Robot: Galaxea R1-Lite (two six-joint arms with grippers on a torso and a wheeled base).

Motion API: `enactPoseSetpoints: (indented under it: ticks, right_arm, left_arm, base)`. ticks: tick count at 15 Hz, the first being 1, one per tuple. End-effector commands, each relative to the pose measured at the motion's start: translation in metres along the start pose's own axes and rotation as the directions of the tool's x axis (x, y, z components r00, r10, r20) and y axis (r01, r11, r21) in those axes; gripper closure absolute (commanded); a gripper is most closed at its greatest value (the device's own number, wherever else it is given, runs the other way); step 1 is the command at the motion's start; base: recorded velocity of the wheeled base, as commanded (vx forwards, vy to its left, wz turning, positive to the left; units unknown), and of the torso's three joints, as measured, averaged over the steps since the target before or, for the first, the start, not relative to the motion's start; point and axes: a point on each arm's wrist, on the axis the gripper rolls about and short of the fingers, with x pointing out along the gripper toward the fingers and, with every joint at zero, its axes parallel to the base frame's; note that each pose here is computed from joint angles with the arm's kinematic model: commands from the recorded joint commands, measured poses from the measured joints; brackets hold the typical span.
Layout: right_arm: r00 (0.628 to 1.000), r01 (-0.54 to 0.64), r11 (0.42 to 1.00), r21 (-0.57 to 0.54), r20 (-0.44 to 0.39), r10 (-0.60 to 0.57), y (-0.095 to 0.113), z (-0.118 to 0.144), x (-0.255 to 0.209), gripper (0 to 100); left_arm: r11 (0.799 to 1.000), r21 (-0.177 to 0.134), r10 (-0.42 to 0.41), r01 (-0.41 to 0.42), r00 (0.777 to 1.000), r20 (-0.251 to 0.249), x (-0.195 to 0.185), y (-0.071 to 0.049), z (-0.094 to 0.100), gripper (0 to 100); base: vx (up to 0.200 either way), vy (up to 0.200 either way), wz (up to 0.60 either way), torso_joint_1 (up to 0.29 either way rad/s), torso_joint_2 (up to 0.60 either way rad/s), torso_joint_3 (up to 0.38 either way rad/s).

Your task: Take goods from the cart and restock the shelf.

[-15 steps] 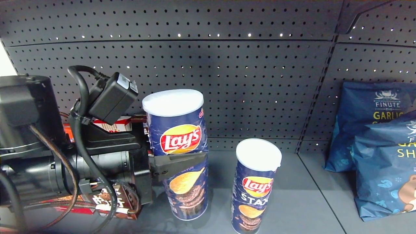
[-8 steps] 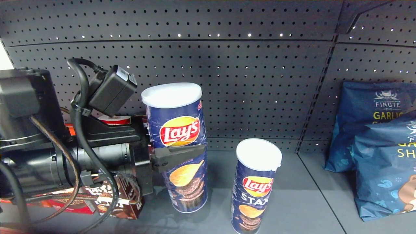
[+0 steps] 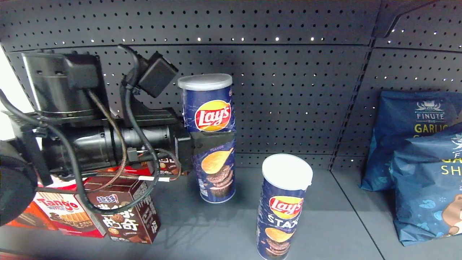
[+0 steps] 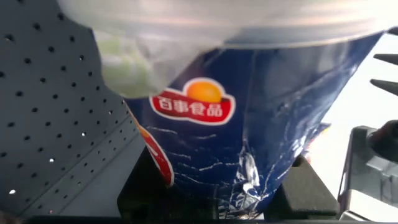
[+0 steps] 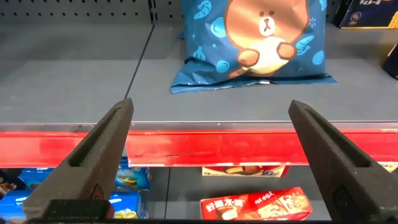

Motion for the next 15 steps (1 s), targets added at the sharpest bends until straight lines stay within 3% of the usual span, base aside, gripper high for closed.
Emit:
enactPoseSetpoints:
  ticks: [1,3,5,11,15]
  right_arm:
    - [1.0,0.0,1.0,0.0,-0.006,0.0,0.0,0.0,0.0,0]
    - [1.0,0.0,1.0,0.0,-0.006,0.0,0.0,0.0,0.0,0]
    - [1.0,0.0,1.0,0.0,-0.006,0.0,0.0,0.0,0.0,0]
    - [1.0,0.0,1.0,0.0,-0.006,0.0,0.0,0.0,0.0,0]
    - [1.0,0.0,1.0,0.0,-0.006,0.0,0.0,0.0,0.0,0]
  left_arm:
    - [1.0,-0.004,0.0,-0.001,0.998,-0.06,0.035,0.022,-0.02,100]
    - [0.999,0.045,0.018,-0.015,0.998,-0.064,0.057,0.043,-0.038,100]
    - [0.998,0.063,0.017,-0.014,0.998,-0.053,0.075,0.053,-0.049,100]
    - [0.999,0.05,0.005,-0.001,0.997,-0.074,0.101,0.064,-0.065,100]
    - [0.998,0.056,0.007,-0.004,0.999,-0.052,0.116,0.072,-0.069,100]
  base:
    - [0.0,0.0,0.0,0.0,0.0,0.0]
    - [0.0,0.0,0.0,0.0,0.0,0.0]
    - [0.0,0.0,0.0,0.0,0.0,0.0]
    - [0.0,0.0,0.0,0.0,0.0,0.0]
    - [0.0,0.0,0.0,0.0,0.0,0.0]
